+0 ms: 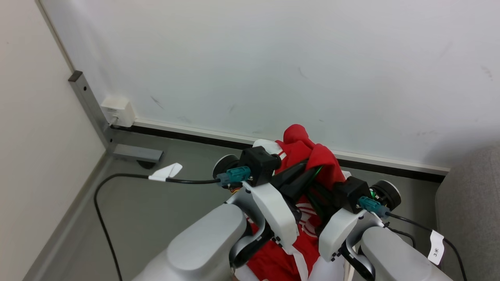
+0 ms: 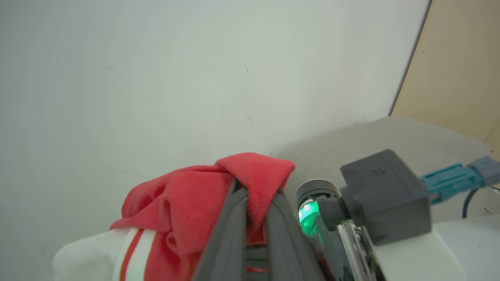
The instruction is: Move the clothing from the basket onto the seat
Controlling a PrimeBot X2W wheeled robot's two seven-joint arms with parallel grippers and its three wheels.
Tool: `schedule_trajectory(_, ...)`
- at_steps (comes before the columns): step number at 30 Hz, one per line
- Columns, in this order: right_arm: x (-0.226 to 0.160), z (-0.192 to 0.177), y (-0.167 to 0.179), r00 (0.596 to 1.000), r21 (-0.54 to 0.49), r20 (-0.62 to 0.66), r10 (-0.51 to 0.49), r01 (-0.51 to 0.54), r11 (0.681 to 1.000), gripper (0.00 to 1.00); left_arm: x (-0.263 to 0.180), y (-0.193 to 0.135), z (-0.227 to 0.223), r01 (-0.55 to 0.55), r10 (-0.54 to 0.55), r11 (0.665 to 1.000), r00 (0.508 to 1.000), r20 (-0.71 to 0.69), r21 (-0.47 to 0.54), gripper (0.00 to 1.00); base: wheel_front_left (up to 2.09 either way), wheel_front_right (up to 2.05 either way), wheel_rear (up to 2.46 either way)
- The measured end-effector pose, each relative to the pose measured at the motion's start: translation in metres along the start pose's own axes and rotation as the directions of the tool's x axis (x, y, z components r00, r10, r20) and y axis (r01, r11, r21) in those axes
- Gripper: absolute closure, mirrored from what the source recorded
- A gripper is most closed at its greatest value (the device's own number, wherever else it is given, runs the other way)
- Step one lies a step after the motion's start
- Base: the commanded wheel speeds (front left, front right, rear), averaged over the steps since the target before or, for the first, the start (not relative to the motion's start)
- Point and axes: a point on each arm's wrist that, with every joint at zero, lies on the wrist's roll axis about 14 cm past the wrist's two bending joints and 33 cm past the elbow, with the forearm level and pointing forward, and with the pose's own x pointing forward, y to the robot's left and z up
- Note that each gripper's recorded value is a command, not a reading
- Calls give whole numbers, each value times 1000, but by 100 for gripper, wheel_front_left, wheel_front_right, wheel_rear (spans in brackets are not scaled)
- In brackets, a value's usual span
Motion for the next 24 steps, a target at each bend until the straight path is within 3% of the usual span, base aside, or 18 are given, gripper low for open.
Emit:
schedule_trajectory(11, -17, 4, 5, 999, 40, 37, 2, -3, 999, 100, -4, 26, -13, -79, 79, 997, 997, -27, -15, 100, 0, 0, 0)
schedule_trajectory(23, -56, 24, -28, 981, 83, 150, -123, 111, 990, 100, -10, 32, -43, -100, 96, 994, 991, -92, -42, 100, 0, 0, 0)
schedule_trajectory(24, -59, 25, -30, 979, 85, 157, -132, 119, 989, 100, -10, 31, -44, -99, 94, 994, 991, -93, -43, 95, 0, 0, 0)
